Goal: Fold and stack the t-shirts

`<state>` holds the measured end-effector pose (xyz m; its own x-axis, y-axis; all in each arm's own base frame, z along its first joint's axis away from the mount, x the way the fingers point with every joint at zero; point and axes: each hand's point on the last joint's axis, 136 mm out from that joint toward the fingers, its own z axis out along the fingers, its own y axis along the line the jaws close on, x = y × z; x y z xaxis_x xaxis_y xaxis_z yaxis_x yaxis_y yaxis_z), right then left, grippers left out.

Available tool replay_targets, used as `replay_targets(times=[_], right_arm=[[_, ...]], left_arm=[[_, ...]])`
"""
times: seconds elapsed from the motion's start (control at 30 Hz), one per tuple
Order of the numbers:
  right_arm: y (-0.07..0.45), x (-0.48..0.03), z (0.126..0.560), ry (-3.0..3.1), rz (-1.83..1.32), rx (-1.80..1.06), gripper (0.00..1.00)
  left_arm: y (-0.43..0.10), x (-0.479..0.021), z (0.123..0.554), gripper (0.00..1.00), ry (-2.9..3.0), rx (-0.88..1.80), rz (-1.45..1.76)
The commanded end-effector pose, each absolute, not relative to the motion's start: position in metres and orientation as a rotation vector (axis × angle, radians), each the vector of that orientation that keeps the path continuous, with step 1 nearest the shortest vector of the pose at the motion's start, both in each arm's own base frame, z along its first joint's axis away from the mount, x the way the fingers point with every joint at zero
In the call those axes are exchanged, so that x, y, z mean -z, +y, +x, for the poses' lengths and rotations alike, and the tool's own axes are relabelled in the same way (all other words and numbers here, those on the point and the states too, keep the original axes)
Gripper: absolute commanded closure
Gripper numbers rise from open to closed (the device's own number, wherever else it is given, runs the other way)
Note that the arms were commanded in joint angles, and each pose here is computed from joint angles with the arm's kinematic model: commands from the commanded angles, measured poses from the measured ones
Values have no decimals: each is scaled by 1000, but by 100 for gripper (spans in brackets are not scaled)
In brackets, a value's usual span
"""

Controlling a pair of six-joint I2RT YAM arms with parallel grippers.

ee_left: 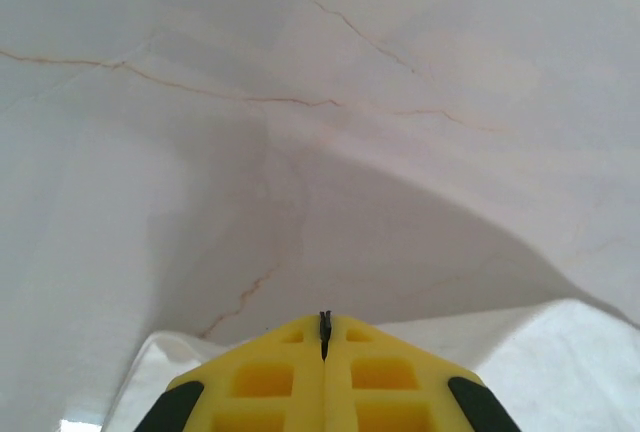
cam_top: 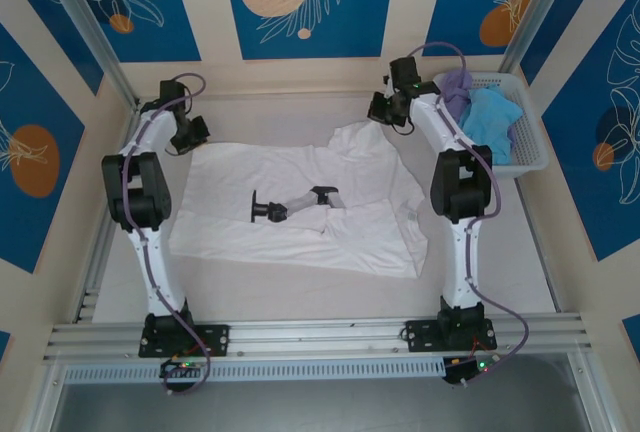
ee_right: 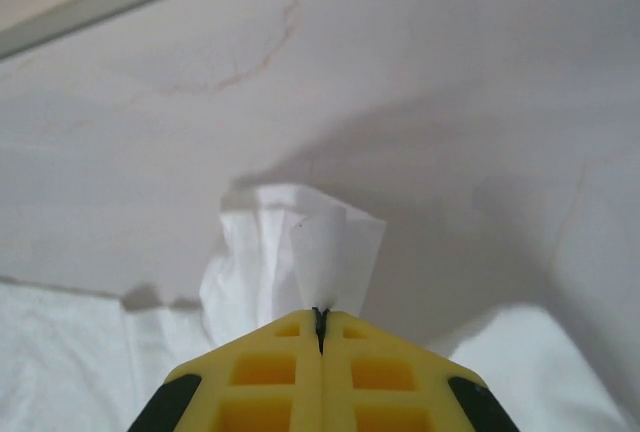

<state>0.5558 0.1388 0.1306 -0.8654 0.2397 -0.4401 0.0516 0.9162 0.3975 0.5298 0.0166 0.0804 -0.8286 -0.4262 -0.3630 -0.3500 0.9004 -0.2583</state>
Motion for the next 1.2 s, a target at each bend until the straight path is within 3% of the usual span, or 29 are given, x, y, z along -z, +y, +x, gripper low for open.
replay_targets(times=[0.0,0.57,1.17], right_arm=[[144,-172,534,2507,130,-560,100],[133,-187,404,2540,56,-611,100],[119,-177,331,2589,58,-581,100]], left_arm=[[16,-103,526,100,2602,273,-459],[30,-104,467,100,2561,301,-653],[66,-95,429,100,2490,271,-960]])
